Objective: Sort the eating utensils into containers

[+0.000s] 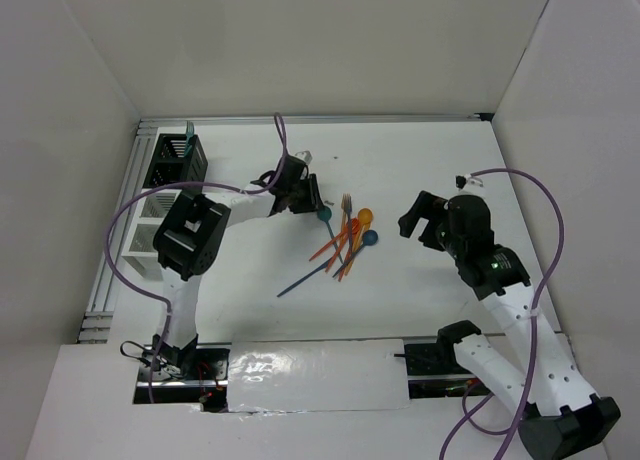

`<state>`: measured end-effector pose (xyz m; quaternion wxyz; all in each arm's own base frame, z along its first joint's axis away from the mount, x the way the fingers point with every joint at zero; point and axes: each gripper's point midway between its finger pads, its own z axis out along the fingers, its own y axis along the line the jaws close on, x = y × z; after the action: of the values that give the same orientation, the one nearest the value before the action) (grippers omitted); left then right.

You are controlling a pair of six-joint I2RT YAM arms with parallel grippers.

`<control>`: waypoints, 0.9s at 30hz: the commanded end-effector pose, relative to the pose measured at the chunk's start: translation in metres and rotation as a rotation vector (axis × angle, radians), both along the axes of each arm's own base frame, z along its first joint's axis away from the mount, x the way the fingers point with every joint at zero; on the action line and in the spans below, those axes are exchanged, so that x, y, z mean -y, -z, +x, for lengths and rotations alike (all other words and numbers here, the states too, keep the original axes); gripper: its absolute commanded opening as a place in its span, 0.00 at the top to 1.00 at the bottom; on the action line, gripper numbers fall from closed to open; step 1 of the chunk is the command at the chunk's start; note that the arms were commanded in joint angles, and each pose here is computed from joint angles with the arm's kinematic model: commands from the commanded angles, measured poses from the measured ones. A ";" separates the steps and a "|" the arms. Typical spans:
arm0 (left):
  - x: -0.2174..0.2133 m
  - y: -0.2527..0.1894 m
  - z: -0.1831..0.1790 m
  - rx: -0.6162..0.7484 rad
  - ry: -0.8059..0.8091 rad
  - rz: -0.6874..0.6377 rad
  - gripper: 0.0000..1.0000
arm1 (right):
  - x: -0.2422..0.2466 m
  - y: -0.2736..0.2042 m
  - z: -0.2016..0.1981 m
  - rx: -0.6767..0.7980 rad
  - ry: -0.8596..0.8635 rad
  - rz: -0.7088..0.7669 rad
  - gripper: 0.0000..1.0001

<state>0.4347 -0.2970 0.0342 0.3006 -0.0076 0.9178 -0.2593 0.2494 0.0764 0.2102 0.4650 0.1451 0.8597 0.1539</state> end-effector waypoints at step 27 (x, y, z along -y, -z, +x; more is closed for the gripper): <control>-0.023 -0.142 0.031 0.529 0.288 0.033 1.00 | 0.001 -0.029 0.017 0.111 0.024 0.007 0.00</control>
<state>0.4371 -0.2866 0.0842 0.3743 0.1288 0.8747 -0.2796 0.2576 0.0740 0.2152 0.4812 0.1431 0.8524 0.1461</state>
